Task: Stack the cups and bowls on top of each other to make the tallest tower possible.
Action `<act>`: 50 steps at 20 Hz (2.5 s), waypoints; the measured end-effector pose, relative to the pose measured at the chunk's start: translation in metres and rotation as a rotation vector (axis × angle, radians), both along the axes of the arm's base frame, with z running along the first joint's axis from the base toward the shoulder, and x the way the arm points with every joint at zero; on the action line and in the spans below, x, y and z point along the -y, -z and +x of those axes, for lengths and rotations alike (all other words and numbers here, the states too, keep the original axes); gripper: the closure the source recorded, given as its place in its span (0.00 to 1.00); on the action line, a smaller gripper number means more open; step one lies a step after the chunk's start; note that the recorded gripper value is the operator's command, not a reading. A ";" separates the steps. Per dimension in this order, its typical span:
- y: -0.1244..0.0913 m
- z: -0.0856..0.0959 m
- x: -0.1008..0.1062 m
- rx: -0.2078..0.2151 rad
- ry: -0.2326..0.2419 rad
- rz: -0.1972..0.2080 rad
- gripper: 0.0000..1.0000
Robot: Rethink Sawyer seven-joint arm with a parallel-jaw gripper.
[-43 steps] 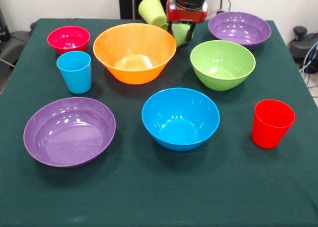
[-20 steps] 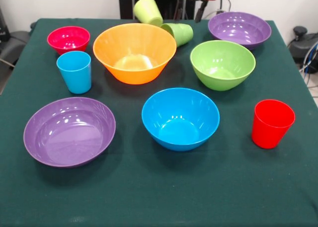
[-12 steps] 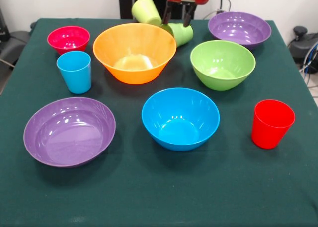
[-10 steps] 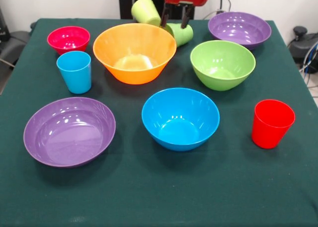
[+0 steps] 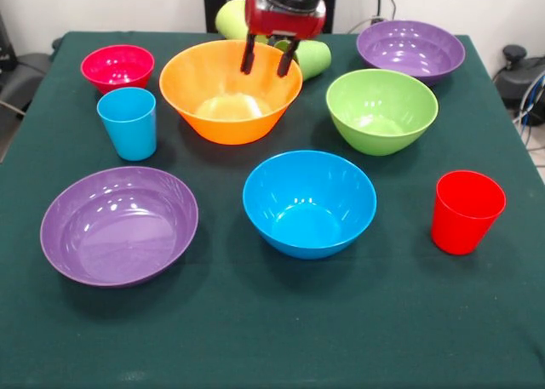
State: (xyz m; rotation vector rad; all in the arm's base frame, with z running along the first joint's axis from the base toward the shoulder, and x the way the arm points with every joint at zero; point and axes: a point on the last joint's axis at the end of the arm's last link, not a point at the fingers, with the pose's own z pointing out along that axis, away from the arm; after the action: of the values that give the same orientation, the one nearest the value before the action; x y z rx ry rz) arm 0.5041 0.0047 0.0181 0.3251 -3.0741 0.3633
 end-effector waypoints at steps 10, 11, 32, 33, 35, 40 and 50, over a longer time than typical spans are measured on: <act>0.029 0.023 0.001 0.007 0.027 0.071 0.00; 0.033 0.025 -0.001 0.007 0.033 0.094 0.00; -0.028 0.061 -0.043 0.096 -0.004 0.131 0.00; -0.033 0.062 -0.048 0.095 -0.005 0.131 0.00; -0.042 0.064 -0.058 0.095 -0.009 0.130 0.00; -0.056 0.064 -0.086 0.097 -0.033 0.134 0.00; -0.058 0.049 -0.120 0.074 -0.071 0.139 0.00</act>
State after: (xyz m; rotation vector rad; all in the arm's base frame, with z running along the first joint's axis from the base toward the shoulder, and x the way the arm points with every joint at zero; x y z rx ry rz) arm 0.5533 0.1249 0.0761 0.4362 -3.1740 0.1679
